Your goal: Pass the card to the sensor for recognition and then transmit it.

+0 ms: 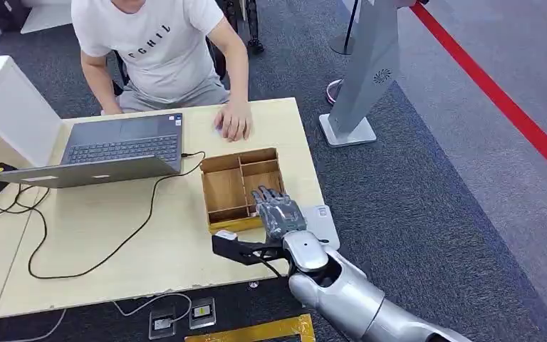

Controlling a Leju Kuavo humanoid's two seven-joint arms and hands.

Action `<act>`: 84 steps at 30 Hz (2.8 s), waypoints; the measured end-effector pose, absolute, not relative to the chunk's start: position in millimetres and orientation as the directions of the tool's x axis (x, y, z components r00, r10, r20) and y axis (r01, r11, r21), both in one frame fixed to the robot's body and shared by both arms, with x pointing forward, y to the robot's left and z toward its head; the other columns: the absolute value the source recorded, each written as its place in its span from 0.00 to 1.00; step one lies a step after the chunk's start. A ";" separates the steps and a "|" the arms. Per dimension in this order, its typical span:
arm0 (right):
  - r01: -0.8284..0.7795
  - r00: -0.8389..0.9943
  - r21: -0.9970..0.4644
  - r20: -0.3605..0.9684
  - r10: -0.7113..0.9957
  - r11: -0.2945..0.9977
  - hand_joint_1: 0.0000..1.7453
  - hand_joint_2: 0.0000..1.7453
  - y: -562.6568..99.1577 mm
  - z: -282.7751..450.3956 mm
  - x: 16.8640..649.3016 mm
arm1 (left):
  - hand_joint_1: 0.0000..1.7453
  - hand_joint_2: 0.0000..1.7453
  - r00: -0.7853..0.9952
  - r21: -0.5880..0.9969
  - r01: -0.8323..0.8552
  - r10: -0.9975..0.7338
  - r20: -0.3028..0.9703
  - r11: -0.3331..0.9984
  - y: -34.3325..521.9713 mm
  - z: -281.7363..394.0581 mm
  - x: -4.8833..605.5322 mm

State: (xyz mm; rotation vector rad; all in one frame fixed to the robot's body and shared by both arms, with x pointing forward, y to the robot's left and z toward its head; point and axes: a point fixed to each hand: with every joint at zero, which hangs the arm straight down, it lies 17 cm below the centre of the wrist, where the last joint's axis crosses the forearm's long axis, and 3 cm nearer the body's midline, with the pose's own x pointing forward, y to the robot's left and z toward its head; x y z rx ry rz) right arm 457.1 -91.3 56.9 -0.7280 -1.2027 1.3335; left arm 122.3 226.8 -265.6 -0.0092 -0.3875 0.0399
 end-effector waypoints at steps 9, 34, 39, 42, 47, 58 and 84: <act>-0.336 -0.158 -0.929 0.221 0.963 0.158 0.00 1.00 -94.1 50.7 456.9 | 0.00 0.00 0.925 -0.014 -0.027 0.030 0.379 1.000 226.5 -265.7 122.0; -0.340 -0.154 -0.928 0.217 0.964 0.154 0.21 1.00 -95.5 48.0 456.8 | 0.00 0.00 0.925 -0.012 -0.023 0.026 0.379 1.000 226.7 -265.7 122.0; -0.329 -0.157 -0.934 0.201 0.967 0.141 1.00 1.00 -96.7 49.0 457.8 | 0.00 0.00 0.925 -0.013 -0.023 0.026 0.379 1.000 226.6 -265.7 122.0; -0.329 -0.158 -0.934 0.201 0.967 0.140 1.00 1.00 -96.8 48.5 457.8 | 0.00 0.00 0.925 -0.012 -0.023 0.026 0.379 1.000 226.7 -265.7 122.0; -0.328 -0.160 -0.934 0.201 0.966 0.140 1.00 1.00 -96.6 49.4 458.5 | 0.00 0.00 0.925 -0.013 -0.022 0.026 0.379 1.000 226.6 -265.7 122.0; -0.337 -0.168 -0.932 0.203 0.965 0.137 1.00 1.00 -95.5 45.8 458.2 | 0.00 0.00 0.925 -0.011 -0.017 0.020 0.380 1.000 226.5 -265.7 122.0; -0.239 -0.151 -0.962 0.172 0.973 0.133 1.00 1.00 -98.8 68.9 466.1 | 0.00 0.00 0.924 -0.009 -0.010 0.013 0.382 1.000 226.8 -265.6 122.1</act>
